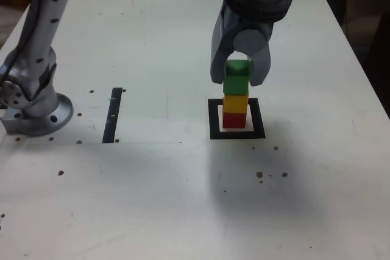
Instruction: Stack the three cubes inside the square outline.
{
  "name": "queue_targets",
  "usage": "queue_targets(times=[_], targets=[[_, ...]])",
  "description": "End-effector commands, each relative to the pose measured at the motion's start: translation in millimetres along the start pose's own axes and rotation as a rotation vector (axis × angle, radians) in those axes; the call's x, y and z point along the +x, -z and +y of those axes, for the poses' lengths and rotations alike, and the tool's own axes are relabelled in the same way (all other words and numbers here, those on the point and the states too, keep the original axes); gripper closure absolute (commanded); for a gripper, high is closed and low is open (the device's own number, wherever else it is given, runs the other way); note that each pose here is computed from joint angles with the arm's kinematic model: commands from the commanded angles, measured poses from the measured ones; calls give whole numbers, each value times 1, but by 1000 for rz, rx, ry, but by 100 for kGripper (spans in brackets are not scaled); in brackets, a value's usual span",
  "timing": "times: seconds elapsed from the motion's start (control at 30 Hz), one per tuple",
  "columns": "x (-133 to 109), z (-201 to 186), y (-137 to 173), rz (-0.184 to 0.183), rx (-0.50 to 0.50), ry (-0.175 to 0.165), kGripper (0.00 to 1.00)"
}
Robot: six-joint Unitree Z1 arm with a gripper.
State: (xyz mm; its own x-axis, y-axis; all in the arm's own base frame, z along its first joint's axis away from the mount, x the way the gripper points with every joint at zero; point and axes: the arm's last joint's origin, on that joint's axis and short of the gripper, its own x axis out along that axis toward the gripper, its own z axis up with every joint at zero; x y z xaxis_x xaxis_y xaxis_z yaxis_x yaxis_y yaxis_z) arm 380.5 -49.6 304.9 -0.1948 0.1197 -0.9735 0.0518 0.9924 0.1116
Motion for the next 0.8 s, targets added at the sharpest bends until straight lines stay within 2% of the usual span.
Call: queue_targets(times=[0.0, 0.17, 0.23, 0.37, 0.47, 0.6, 0.7, 0.77], targets=[[2, 0, 0, 19, 3, 0, 40], [1, 0, 0, 13, 1, -6, 8], [1, 0, 0, 13, -1, -9, 3], [-1, 1, 3, 11, -5, -13, 1], [-8, 3, 9, -9, -9, -20, 1], [-29, 8, 31, -75, -9, -22, 1], [-50, 14, 60, -139, -5, -16, 1], [-59, 19, 82, -166, 0, -8, 1]])
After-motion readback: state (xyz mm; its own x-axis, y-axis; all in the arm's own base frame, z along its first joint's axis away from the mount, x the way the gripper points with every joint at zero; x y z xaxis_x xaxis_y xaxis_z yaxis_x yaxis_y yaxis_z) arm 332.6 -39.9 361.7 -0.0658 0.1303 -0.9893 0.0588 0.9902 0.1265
